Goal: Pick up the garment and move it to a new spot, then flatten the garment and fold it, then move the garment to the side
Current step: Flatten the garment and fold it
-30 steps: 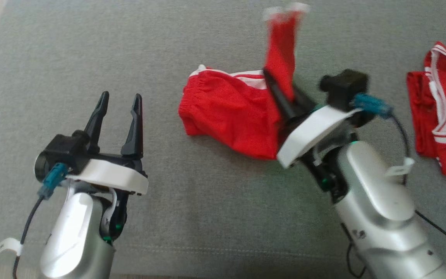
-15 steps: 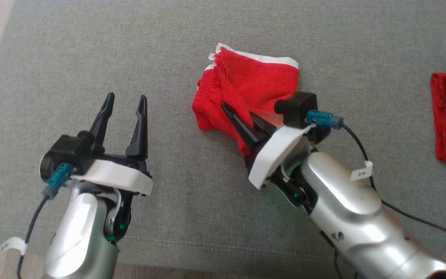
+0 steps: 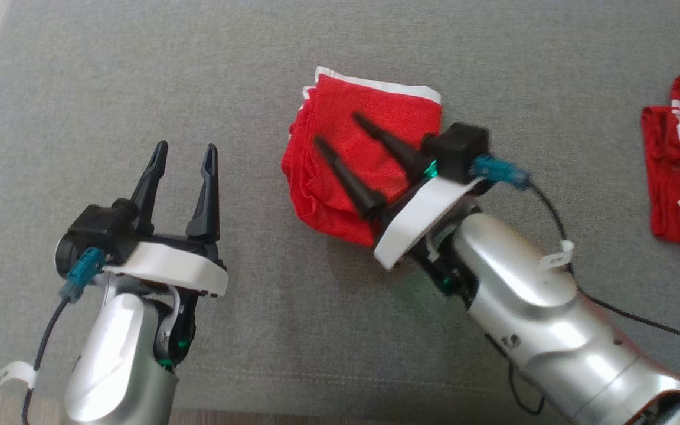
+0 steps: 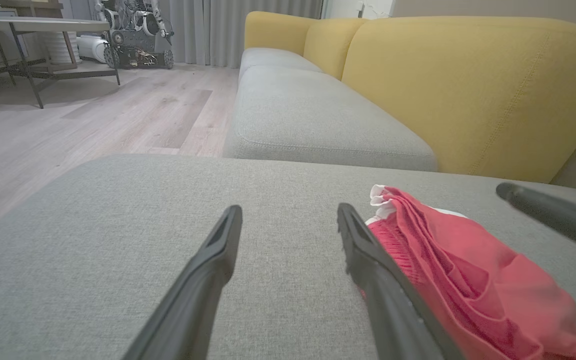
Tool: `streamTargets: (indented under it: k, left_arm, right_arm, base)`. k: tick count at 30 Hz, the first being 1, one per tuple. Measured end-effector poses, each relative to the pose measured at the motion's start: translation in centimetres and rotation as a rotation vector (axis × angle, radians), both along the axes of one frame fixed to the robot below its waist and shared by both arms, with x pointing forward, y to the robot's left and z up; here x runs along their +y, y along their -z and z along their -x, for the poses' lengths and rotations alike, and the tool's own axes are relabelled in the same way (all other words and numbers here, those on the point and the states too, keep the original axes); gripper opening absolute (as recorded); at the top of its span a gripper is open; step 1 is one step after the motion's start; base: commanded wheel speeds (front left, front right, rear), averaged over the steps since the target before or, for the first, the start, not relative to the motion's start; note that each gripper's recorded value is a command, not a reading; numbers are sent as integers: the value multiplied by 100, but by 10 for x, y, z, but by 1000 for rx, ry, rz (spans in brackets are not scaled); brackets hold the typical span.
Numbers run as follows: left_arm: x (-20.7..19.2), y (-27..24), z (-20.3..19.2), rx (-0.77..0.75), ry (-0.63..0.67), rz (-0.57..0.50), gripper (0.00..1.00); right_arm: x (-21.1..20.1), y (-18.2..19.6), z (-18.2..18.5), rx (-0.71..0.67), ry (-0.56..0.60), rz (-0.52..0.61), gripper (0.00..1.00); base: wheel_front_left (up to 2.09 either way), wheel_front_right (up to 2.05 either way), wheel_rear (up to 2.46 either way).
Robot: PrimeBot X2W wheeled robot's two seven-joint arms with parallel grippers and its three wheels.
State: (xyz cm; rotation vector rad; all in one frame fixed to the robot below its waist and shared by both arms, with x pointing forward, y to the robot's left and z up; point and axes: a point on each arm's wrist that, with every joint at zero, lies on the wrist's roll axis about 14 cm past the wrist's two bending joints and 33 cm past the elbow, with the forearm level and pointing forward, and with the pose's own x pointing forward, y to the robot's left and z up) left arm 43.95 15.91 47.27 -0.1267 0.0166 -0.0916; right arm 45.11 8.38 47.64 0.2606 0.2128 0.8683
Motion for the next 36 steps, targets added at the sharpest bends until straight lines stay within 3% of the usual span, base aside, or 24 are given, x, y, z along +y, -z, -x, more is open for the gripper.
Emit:
streamTargets:
  k: [4,9,17,36]
  left_arm:
    - [-3,-2,-2,-7,9,1,100]
    - [-6,-9,-3,-30,26,-18,100]
    - [0,-15,3,-47,24,-65,100]
    - [-1,-29,50,-45,39,-106,100]
  right_arm:
    - [-25,-14,-22,-63,103,-13,100]
    - [-88,-28,-49,-139,308,7,100]
    - [-200,-11,-30,-118,588,137,100]
    - [-243,-32,53,-104,721,195,100]
  base:
    - [0,0,0]
    - [0,0,0]
    - [0,0,0]
    - [0,0,0]
